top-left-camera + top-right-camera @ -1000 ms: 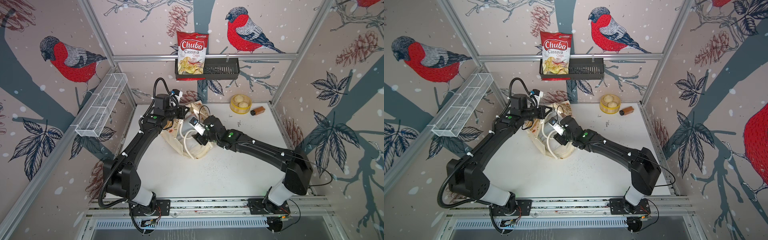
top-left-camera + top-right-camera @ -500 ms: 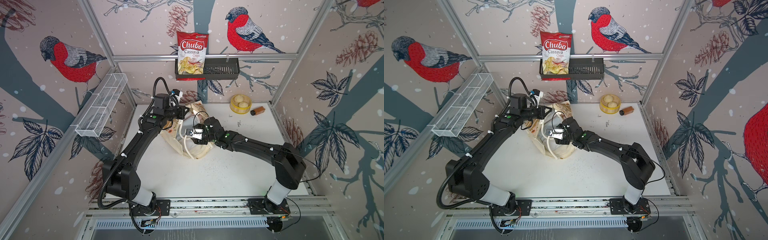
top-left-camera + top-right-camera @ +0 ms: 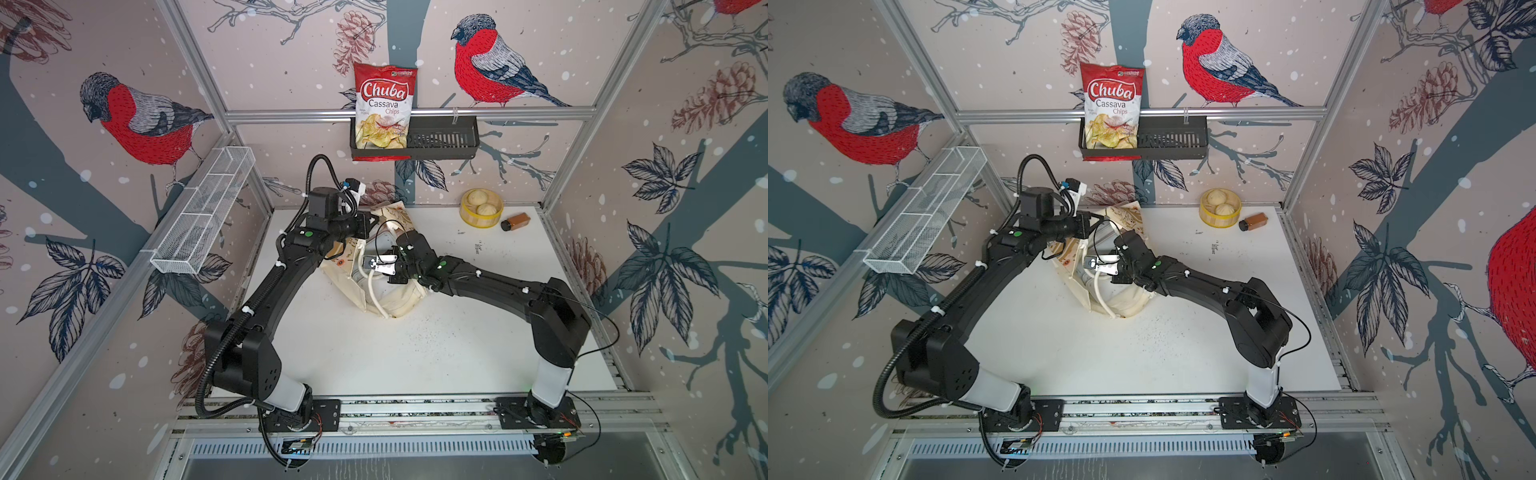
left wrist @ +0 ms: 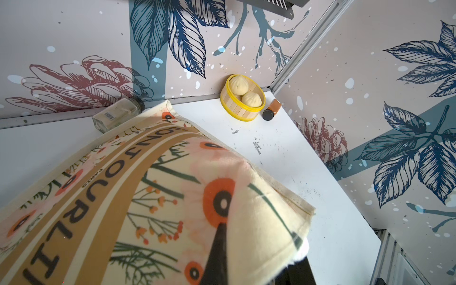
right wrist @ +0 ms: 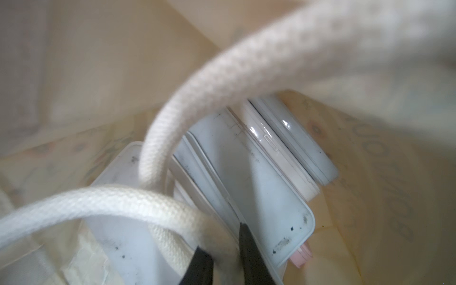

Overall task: Take out the pencil case from the canvas bag
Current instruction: Adjust the canvas bag at the center of the board.

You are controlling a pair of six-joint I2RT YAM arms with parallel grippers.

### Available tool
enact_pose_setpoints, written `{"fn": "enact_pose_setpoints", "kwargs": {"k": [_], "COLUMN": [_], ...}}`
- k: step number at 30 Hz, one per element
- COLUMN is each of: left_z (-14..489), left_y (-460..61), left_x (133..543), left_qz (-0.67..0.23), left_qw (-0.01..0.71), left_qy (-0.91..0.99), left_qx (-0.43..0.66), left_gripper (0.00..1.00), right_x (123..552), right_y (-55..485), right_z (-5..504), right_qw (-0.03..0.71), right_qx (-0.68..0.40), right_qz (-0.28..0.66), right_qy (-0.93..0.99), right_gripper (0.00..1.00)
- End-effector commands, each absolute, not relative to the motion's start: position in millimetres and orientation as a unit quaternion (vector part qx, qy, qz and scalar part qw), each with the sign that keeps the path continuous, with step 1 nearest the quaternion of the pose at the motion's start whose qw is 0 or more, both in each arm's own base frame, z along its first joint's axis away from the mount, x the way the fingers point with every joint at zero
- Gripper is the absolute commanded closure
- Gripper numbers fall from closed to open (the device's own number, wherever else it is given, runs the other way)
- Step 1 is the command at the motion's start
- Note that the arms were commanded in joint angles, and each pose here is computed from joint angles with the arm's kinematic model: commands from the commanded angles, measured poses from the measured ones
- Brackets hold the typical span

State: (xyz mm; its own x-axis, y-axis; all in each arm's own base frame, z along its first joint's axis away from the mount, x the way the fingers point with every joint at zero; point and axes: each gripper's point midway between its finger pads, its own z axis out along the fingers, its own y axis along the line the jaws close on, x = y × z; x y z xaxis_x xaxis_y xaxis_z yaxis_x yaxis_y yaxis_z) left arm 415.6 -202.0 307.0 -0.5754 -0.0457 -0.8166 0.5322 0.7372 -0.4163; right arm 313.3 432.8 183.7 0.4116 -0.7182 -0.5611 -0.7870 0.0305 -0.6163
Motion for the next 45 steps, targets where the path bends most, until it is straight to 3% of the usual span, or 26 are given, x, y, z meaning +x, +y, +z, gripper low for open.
{"fn": "enact_pose_setpoints", "kwargs": {"k": [1, 13, 24, 45], "left_z": [320.2, 321.8, 320.8, 314.0], "left_y": [-205.6, -204.3, -205.7, -205.3], "left_x": [416.5, 416.3, 417.3, 420.8], "left_qz": [-0.34, -0.337, -0.34, -0.337], "left_qw": [0.453, 0.457, 0.456, 0.451], "left_qy": [0.808, 0.807, 0.806, 0.812], "left_qx": [0.162, 0.161, 0.16, 0.156], "left_gripper": [1.0, 1.0, 1.0, 1.0], "right_x": [297.3, 240.4, 187.8, 149.4], "right_y": [427.6, 391.1, 349.3, 302.7], "right_z": [183.9, 170.5, 115.2, 55.6], "right_qw": [0.46, 0.457, 0.408, 0.335], "right_qx": [-0.699, -0.656, -0.645, -0.623], "right_qz": [0.034, 0.048, 0.067, 0.064], "right_qy": [0.546, 0.599, 0.642, 0.704], "right_gripper": [0.87, 0.82, 0.57, 0.38]}}
